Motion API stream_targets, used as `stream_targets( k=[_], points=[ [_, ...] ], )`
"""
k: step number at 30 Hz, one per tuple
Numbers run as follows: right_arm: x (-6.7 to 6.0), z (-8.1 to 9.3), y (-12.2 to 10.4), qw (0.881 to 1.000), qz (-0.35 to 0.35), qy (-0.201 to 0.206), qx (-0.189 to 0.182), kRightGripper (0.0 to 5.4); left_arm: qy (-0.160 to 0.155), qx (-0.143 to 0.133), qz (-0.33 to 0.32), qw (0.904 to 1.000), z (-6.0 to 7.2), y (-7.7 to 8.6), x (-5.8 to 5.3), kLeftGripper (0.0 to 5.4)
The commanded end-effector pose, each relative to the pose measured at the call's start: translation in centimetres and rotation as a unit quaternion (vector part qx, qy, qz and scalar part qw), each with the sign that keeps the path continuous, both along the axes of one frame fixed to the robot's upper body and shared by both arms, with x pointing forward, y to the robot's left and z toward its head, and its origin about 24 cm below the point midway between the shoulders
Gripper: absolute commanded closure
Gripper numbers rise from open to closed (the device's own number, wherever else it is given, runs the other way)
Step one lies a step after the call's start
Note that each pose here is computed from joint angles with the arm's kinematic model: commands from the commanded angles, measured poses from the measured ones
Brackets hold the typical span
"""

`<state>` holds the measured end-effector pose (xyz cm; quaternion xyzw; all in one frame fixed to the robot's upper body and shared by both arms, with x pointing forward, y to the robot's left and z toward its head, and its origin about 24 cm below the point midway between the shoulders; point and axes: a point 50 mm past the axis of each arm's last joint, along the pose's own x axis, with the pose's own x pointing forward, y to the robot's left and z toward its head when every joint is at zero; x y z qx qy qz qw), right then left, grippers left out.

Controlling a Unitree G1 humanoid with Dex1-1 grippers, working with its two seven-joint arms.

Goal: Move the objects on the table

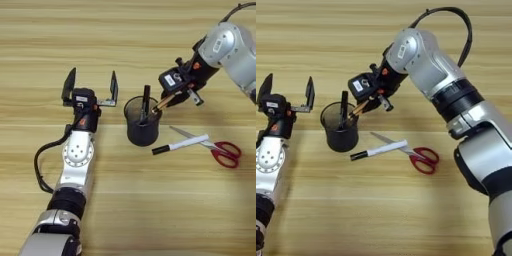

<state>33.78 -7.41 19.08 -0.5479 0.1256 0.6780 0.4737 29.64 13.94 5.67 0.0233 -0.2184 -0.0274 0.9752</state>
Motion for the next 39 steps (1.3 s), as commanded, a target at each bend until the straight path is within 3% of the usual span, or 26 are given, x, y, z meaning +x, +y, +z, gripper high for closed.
stream_targets(
  k=[1,4,26,39],
  points=[
    [0.0,0.7,0.4,1.0,0.01,-0.013,-0.006,4.51,-0.001,0.003,-0.001,1.0,0.1,-0.1,0.0,0.0],
    [0.0,0.4,0.4,1.0,0.01,-0.011,-0.007,4.51,-0.002,0.003,-0.001,1.0,0.1,-0.2,-0.1,0.0],
    [0.1,0.8,-0.2,1.0,-0.001,-0.013,0.013,2.05,-0.003,0.004,-0.001,1.0,0.1,-0.2,-0.1,0.0],
    [-1.3,3.0,-3.4,0.992,-0.03,-0.007,0.126,0.75,-0.003,0.004,-0.001,1.0,0.1,0.0,-0.1,0.0]
  ],
)
